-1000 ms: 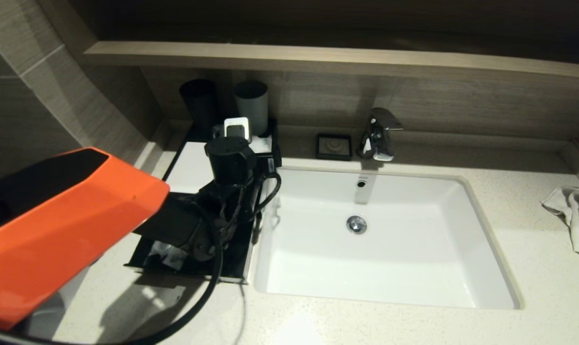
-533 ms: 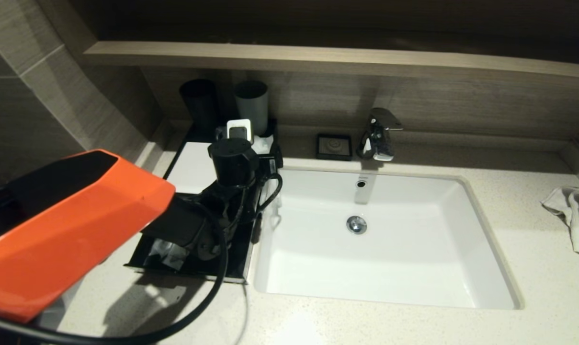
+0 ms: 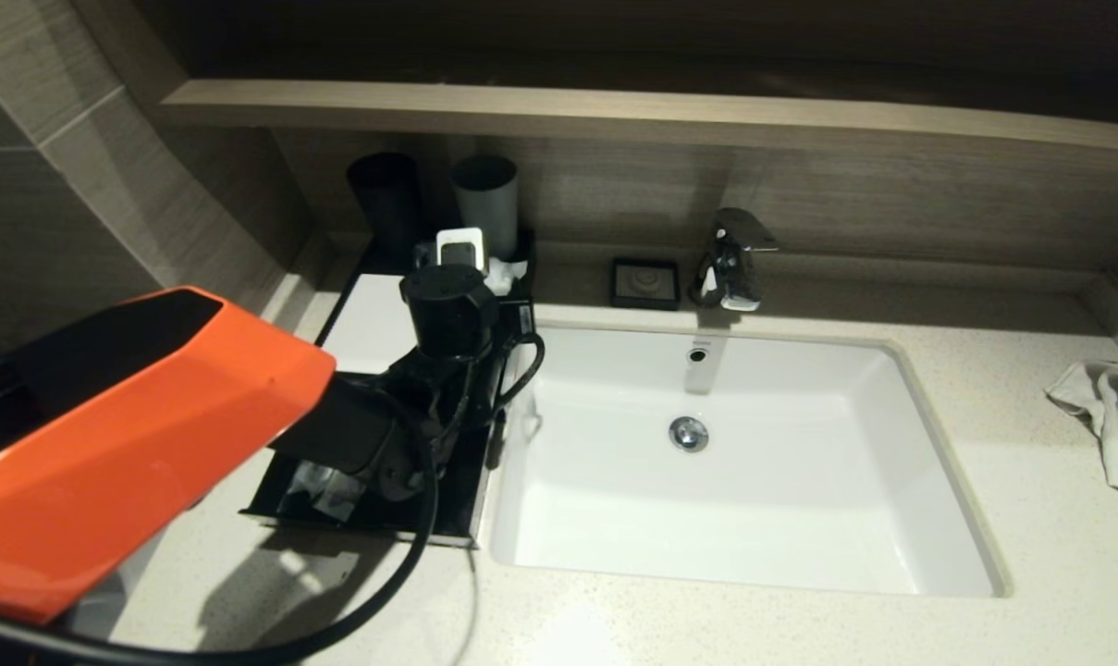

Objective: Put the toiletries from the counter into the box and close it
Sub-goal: Pick up the bathroom toiletry, then place the bathroom toiletry into the drawer

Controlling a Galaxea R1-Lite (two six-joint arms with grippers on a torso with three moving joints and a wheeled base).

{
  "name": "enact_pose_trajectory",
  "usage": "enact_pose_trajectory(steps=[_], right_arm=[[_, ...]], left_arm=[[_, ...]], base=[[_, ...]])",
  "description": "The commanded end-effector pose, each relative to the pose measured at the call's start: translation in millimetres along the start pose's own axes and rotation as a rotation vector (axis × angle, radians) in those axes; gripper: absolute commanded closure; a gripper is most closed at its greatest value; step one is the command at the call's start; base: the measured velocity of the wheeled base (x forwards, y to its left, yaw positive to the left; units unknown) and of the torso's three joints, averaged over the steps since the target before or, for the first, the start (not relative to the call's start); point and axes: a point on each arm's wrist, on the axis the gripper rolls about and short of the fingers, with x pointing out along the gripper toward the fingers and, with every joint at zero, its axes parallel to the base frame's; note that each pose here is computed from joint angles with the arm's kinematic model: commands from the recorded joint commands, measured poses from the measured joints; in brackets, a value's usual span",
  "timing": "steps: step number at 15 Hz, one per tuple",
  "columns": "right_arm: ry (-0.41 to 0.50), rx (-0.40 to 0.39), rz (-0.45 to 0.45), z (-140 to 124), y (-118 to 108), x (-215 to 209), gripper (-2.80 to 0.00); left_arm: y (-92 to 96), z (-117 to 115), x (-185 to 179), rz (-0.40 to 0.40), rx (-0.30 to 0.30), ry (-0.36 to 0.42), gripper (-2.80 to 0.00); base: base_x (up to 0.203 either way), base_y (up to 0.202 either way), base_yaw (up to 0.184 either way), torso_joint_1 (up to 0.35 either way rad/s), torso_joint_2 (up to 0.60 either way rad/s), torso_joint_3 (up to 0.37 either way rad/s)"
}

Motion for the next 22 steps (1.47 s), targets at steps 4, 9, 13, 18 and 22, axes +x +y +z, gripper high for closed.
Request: enact_pose_trajectory(steps=[4, 9, 13, 18, 22], right_arm=[[0.000, 0.000, 0.000, 0, 0, 0, 0.00], [0.000, 0.000, 0.000, 0, 0, 0, 0.00], [0.000, 0.000, 0.000, 0, 0, 0, 0.00], [0.000, 0.000, 0.000, 0, 0, 0, 0.00], [0.000, 0.000, 0.000, 0, 0, 0, 0.00]], left_arm=[[2.4, 10, -4, 0.005, -0.011, -0.018, 0.00], [10.9, 26, -13, 0.013, -0.015, -0.028, 0.00], [22.3, 41, -35, 0.010, -0.011, -0.017, 0.00], [45.4, 37, -84, -0.006, 0.043, 0.084, 0.00], [52.4, 28, -126, -0.056, 0.072, 0.157, 0.00]], base=[[0.000, 0.000, 0.000, 0.000, 0.00, 0.000], [0.000, 0.000, 0.000, 0.000, 0.00, 0.000], [0.000, 0.000, 0.000, 0.000, 0.00, 0.000], [0.000, 0.000, 0.000, 0.000, 0.00, 0.000], [0.000, 0.000, 0.000, 0.000, 0.00, 0.000]])
